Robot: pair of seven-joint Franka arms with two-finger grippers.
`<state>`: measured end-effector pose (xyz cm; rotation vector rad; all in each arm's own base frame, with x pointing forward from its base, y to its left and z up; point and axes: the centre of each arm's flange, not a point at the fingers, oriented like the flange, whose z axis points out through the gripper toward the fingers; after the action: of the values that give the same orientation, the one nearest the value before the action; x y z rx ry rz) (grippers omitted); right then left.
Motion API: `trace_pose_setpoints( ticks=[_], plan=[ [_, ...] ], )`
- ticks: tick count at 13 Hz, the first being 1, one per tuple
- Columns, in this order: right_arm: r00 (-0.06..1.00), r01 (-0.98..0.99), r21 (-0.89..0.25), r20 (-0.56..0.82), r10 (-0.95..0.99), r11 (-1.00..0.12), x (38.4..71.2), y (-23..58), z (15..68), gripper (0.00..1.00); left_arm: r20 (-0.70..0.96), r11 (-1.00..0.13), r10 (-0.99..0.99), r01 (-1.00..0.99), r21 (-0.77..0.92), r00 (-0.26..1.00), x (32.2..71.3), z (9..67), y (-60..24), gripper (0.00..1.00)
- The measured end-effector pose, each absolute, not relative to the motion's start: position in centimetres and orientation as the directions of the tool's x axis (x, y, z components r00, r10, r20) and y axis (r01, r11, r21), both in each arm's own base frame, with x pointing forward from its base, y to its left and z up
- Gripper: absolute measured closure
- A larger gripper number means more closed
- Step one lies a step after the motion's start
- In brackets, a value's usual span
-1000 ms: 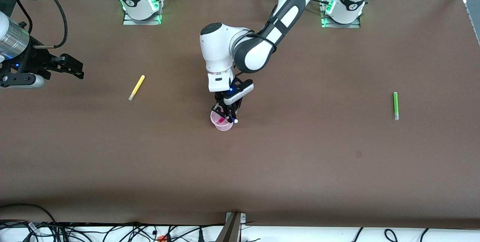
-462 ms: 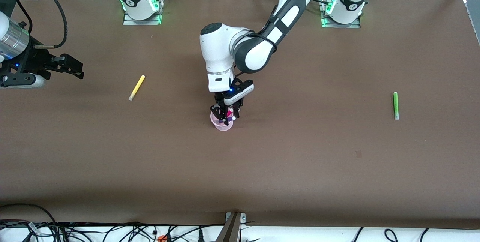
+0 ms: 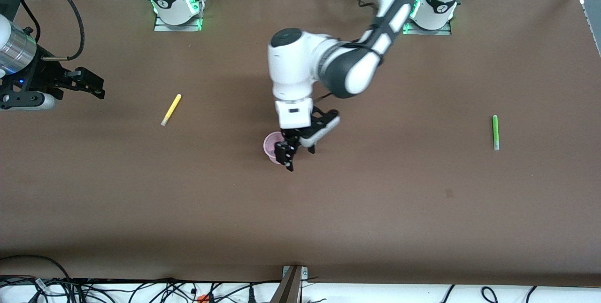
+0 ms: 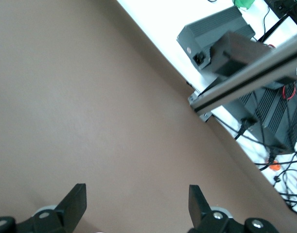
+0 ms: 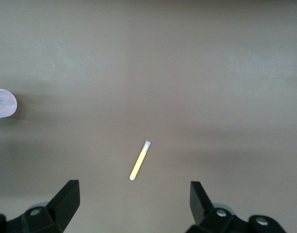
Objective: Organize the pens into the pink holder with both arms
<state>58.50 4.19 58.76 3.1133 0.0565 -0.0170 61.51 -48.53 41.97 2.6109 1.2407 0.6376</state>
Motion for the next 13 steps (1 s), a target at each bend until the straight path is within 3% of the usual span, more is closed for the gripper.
trace_pose_setpoints(
  ticks=[4,9,13],
  plan=[
    [0.999,0.036,0.028,-0.011,0.036,-0.999,58.5,4.2,58.8,0.0,0.179,-0.738,0.675,0.661,0.14,0.716,63.9,50.5,-36.9,0.0],
    [0.999,0.037,0.028,-0.011,0.036,-0.999,58.5,4.2,58.8,0.0,0.014,-0.901,0.431,0.432,-0.038,0.902,65.1,54.4,-22.2,0.0],
    [0.999,0.037,0.028,-0.01,0.037,-0.999,58.6,4.2,58.8,0.0,-0.068,-0.974,0.221,0.216,-0.066,0.973,64.7,54.7,-11.5,0.0]
  ],
)
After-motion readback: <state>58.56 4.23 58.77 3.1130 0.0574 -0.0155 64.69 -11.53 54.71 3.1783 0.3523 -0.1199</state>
